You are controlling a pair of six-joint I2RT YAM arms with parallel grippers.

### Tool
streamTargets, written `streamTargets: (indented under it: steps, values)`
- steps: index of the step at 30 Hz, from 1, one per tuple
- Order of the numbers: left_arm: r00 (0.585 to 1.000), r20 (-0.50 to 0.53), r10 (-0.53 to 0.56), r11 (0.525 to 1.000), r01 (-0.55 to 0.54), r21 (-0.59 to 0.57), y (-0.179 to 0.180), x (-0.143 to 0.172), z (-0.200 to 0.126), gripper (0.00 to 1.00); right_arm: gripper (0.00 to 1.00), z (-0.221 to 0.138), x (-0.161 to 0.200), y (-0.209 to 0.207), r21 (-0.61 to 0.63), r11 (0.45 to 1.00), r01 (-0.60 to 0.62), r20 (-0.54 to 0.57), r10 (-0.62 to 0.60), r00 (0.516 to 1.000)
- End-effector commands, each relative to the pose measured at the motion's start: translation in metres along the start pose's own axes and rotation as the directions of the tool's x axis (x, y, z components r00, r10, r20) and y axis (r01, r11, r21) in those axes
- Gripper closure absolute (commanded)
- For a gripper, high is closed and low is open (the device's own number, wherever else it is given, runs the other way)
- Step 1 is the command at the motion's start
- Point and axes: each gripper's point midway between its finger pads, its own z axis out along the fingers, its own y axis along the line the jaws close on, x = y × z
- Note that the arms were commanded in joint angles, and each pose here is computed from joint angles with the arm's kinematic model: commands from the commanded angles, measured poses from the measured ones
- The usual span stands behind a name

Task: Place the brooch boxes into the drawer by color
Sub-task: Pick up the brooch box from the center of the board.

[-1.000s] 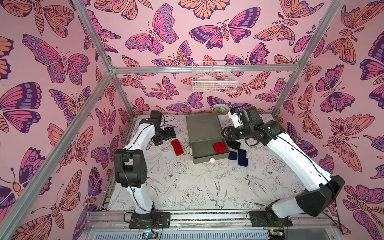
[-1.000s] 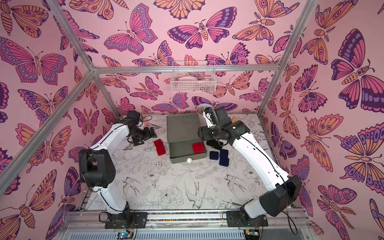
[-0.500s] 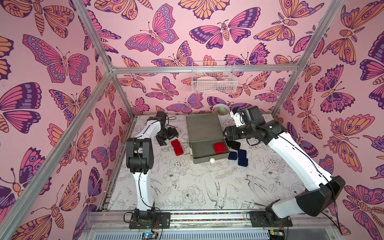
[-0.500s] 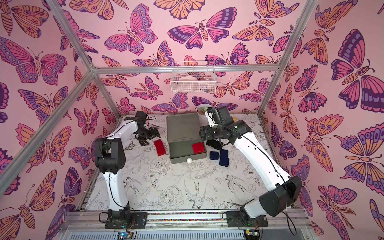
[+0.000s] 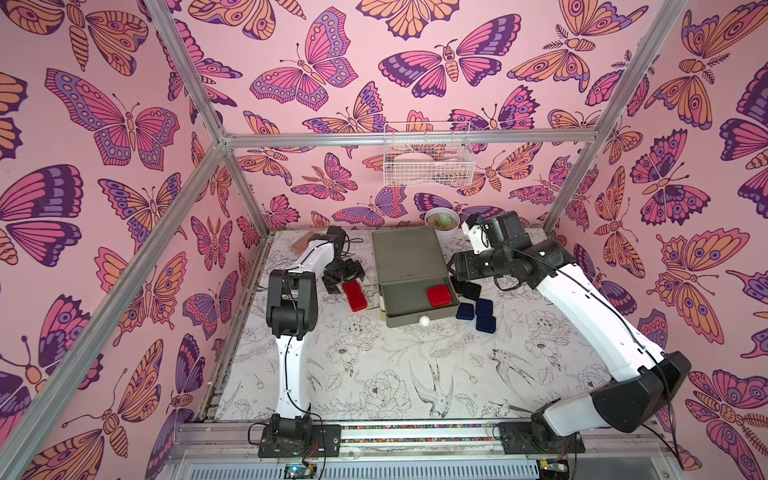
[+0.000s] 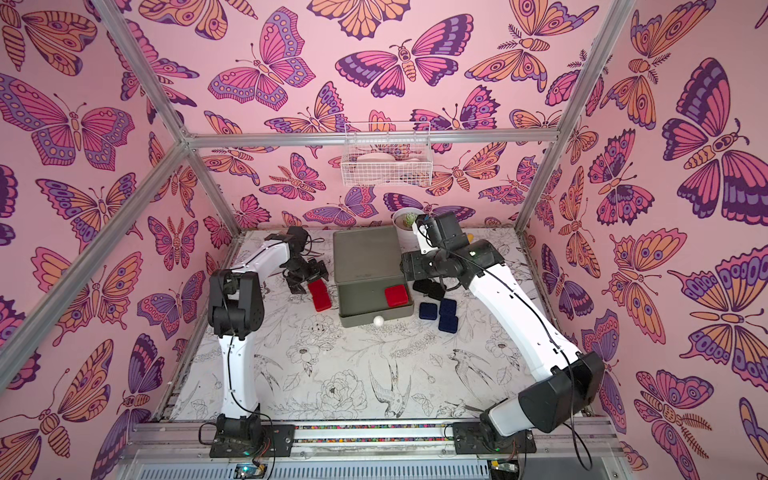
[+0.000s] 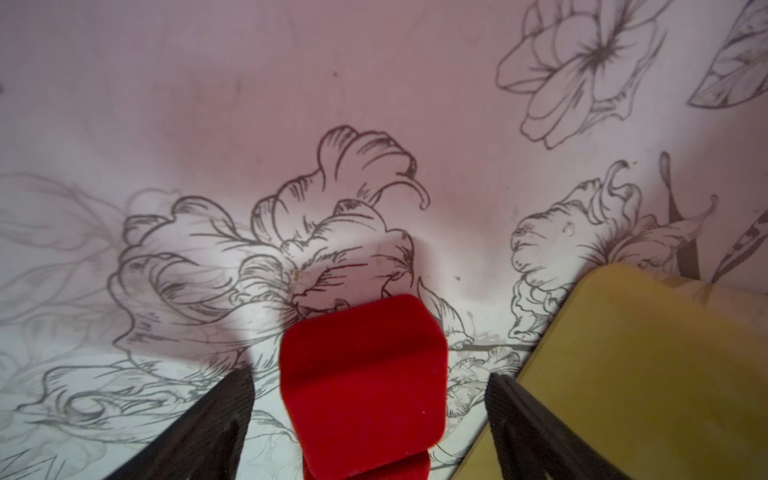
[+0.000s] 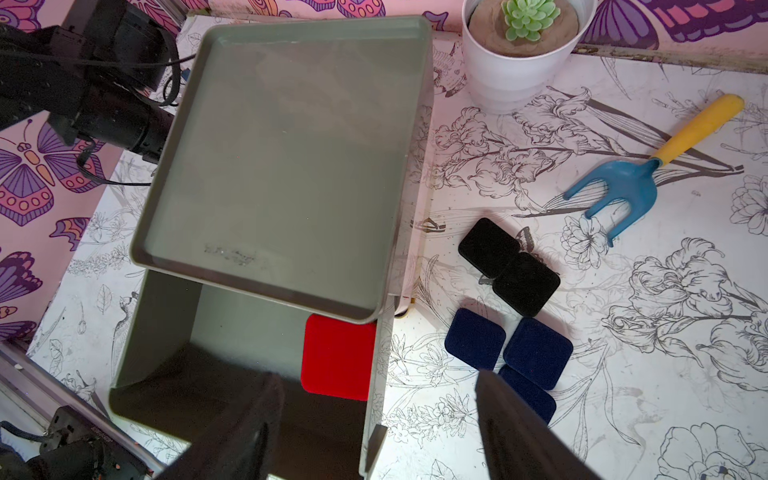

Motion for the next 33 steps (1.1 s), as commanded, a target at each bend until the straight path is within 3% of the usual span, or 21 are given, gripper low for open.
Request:
streamTargets:
  steps: [1, 9, 17, 23, 28, 33]
  values:
    - [1.000, -0.024, -0.019, 0.998, 0.018, -0.068, 0.015, 0.004, 0.007, 0.09, 0.21, -0.002, 0.009, -0.005, 0.005, 1.000, -0.005, -0.026, 0.005, 1.000]
    - [1.000, -0.029, -0.007, 0.995, 0.004, -0.101, 0.022, 0.006, 0.009, 0.19, 0.21, -0.001, 0.011, -0.007, 0.003, 1.000, -0.016, -0.027, 0.017, 1.000]
    - [0.999, -0.032, 0.001, 0.994, -0.004, -0.109, 0.024, 0.006, 0.011, 0.42, 0.21, -0.003, 0.011, -0.008, 0.007, 1.000, -0.020, -0.019, 0.021, 1.000]
    - [1.000, -0.020, 0.017, 0.994, -0.019, -0.108, 0.026, 0.008, -0.001, 0.42, 0.20, -0.006, 0.008, -0.006, -0.001, 1.000, -0.022, -0.006, 0.022, 1.000]
    - [0.997, 0.054, 0.061, 0.996, -0.057, -0.070, 0.018, 0.006, -0.045, 0.41, 0.21, -0.006, 0.001, 0.004, -0.053, 0.998, -0.032, 0.012, 0.033, 0.999]
    - [0.978, 0.170, 0.121, 0.993, -0.120, -0.021, 0.004, 0.011, -0.114, 0.41, 0.22, -0.007, -0.011, 0.019, -0.133, 0.990, -0.049, 0.032, 0.053, 0.998]
